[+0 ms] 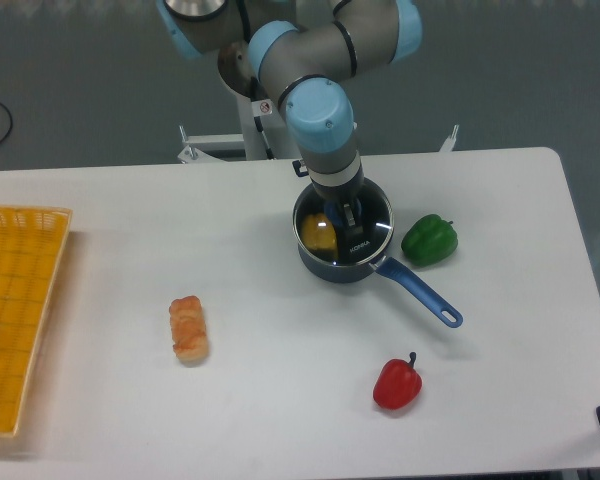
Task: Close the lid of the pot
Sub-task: 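Hold the lid on the saucepan and settle it flat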
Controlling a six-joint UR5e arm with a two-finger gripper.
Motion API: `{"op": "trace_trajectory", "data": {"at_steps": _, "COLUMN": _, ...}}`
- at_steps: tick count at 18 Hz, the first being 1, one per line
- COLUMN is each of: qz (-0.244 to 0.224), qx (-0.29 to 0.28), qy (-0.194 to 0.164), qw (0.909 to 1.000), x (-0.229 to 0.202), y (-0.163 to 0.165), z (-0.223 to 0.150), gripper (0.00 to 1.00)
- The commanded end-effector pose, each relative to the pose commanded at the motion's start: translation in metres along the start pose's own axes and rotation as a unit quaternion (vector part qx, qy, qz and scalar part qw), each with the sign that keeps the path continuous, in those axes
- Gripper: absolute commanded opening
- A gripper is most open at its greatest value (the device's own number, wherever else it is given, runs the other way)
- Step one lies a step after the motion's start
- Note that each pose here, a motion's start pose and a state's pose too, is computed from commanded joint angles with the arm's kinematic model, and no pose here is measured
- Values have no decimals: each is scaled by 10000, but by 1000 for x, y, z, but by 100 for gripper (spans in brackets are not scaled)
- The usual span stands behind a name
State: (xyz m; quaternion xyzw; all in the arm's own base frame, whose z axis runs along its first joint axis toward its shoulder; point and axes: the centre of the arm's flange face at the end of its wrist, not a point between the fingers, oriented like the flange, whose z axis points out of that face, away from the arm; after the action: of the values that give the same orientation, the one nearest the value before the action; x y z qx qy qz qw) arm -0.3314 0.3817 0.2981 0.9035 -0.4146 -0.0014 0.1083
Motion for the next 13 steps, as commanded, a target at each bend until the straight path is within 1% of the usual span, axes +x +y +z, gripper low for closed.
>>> {"op": "trace_trajectory", "data": {"at_steps": 3, "qz": 8, "qx": -16, "qy": 2, "qw": 10000, "x": 0, "y": 0, "z": 0, "gripper": 52}}
{"op": "trace_trajectory", "data": {"at_steps": 5, "qz": 15, "qx": -16, "qy": 2, "qw": 10000, "x": 0, "y": 0, "z": 0, "gripper": 55}}
{"op": "trace_trajectory", "data": {"at_steps": 9, "qz": 30, "qx": -32, "qy": 2, "qw": 10000, "x": 0, "y": -2, "z": 0, "gripper": 58}}
{"op": "trace_trajectory", "data": {"at_steps": 12, "qz": 106, "qx": -39, "qy": 4, "qw": 9999, "x": 0, "y": -1, "z": 0, "gripper": 69}}
{"op": "trace_trajectory", "data": {"at_steps": 13, "qz": 137, "qx": -39, "qy": 4, "qw": 9999, "x": -1, "y": -1, "z": 0, "gripper": 69}}
